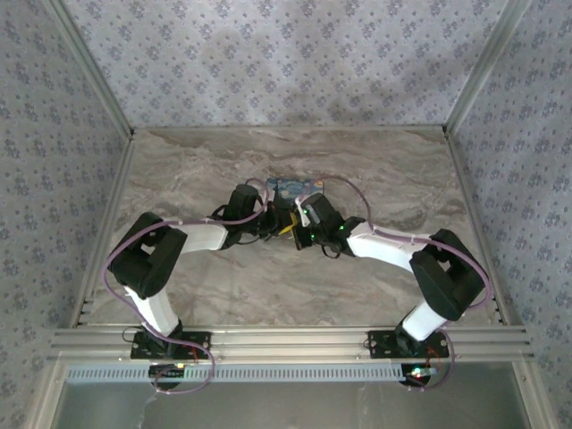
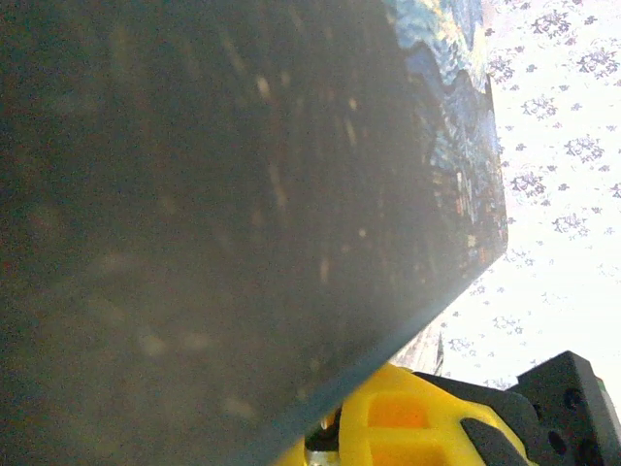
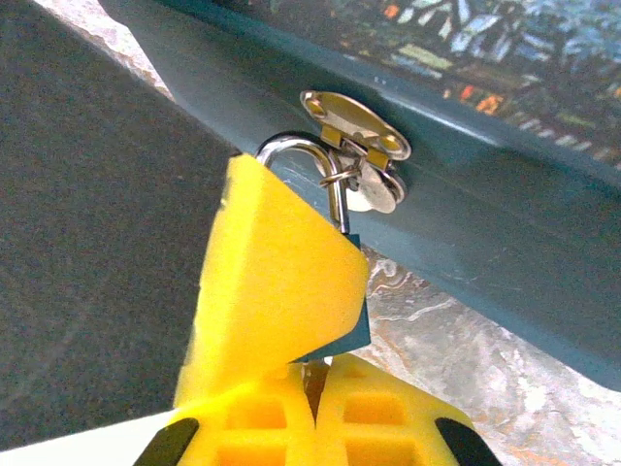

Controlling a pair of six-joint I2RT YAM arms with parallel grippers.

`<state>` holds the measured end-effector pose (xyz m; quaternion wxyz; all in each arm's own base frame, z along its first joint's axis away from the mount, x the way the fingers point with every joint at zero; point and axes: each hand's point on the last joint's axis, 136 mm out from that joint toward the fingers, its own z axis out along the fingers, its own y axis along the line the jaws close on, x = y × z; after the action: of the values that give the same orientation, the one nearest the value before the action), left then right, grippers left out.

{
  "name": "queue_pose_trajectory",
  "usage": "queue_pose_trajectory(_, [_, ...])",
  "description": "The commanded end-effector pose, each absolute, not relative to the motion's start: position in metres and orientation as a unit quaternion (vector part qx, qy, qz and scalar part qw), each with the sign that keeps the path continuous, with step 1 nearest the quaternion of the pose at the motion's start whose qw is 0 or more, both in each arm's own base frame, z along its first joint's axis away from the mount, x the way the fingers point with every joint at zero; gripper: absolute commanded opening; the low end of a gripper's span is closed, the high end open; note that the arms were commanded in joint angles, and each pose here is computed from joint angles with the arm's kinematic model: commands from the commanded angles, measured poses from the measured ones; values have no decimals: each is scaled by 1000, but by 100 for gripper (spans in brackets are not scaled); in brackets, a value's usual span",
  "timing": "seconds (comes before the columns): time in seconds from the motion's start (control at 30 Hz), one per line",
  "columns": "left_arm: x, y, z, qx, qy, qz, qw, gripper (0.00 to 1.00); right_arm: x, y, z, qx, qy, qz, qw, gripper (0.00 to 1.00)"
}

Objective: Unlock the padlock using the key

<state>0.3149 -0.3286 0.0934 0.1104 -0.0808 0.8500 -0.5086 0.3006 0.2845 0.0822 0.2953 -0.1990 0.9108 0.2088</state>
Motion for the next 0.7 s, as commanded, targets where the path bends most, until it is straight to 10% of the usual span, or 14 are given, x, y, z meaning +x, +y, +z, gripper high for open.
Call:
queue_pose_trajectory(0.0, [317,-337,121,-50,832,-537,127,0,299,295,102,-181,896,280,293,0])
queue_pose_trajectory(0.1, [318,-337,122,-51,831,-539,127,0,302,293,102,-167,897,291,288,0])
queue_pose_trajectory(0.27, [319,-334,121,-57,831,-538,129,0,304,276,97,-161,909,241,298,35])
queue_pose_trajectory(0.67, [322,-331,123,-60,829,-541,127,0,303,263,110,-190,906,168,339,39])
